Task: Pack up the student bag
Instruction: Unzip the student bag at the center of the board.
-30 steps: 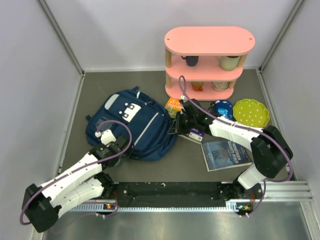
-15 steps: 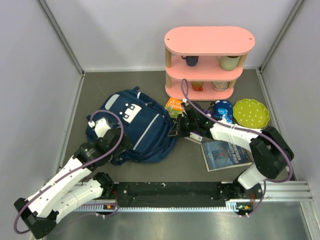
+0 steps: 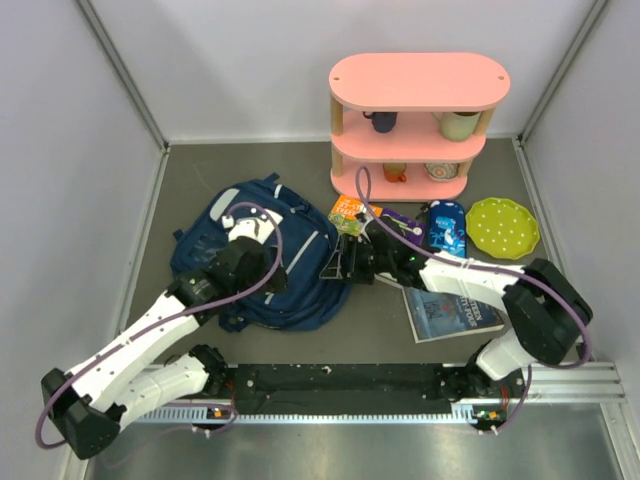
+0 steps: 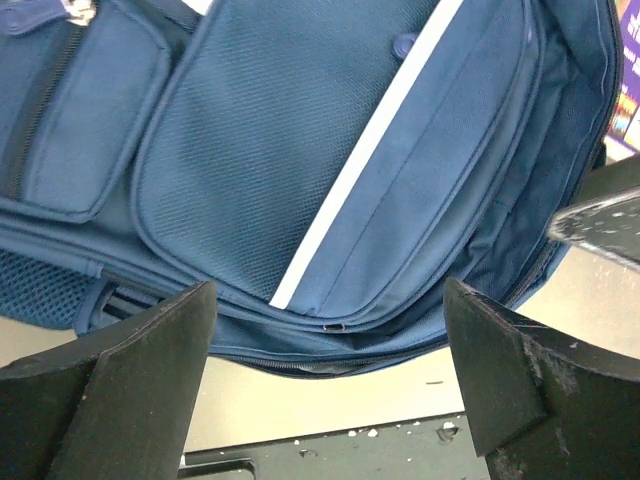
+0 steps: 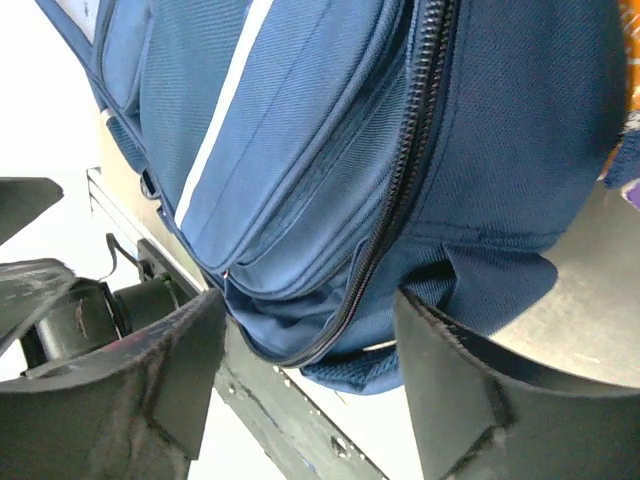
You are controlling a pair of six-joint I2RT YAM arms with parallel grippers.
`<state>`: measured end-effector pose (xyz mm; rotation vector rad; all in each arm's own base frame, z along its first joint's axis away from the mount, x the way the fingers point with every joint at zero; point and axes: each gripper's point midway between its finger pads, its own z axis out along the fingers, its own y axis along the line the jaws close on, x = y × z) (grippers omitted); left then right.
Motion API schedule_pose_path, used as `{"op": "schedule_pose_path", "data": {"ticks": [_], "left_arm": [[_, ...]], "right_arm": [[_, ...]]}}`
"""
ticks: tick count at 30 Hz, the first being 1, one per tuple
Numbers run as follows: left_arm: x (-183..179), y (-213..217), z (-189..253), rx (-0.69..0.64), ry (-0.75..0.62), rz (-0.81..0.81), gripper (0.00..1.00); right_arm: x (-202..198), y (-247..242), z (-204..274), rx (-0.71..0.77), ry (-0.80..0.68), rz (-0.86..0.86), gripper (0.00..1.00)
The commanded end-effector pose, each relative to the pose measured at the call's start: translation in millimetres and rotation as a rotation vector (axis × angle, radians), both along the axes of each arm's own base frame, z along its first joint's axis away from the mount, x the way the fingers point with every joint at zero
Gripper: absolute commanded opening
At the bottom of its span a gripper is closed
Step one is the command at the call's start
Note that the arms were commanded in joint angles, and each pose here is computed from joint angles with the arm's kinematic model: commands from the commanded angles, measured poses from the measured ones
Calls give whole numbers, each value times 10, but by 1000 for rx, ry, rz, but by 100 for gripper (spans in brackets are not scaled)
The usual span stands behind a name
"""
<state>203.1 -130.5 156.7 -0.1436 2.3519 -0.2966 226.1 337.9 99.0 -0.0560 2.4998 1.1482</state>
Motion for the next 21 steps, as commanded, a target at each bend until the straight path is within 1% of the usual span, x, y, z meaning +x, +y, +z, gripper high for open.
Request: {"op": "schedule_pose_path", "data": {"ticks": [1, 2, 4, 8, 10, 11, 12, 13, 15, 16, 18, 19, 21], "left_arm": [[125, -306, 207, -41, -65, -169, 99], [143, -366, 247, -65, -82, -189, 99], [157, -427, 258, -77, -88, -214, 99], [169, -563, 213, -108, -66, -252, 99], [139, -639, 134, -120, -32, -278, 99], [132, -655, 124, -125, -26, -279, 99], [134, -651, 114, -123, -25, -276, 99], [133, -653, 111, -125, -26, -274, 99], [126, -632, 129, -124, -36, -272, 99], [138, -606, 136, -115, -44, -262, 99], [133, -577, 167, -113, -54, -254, 99], [137, -546, 170, -106, -56, -242, 99], [140, -518, 198, -102, -65, -231, 99]], "right_arm": [[180, -207, 477, 15, -177, -68, 72], [186, -361, 372, -48, -168, -103, 73], [294, -579, 386, -81, -181, -180, 74], [318, -887, 359, -86, -182, -275, 75], [293, -884, 307, -82, -158, -270, 75], [276, -842, 245, -77, -133, -254, 75], [285, -767, 243, -49, -129, -235, 75], [222, -675, 222, -11, -90, -201, 75], [172, -527, 101, 6, -50, -167, 74], [185, -421, 146, 44, -53, -158, 74], [82, -203, 30, 43, -26, -100, 73], [88, -50, 116, 65, -36, -67, 72], [-46, 188, 116, 63, -27, 4, 70]]}}
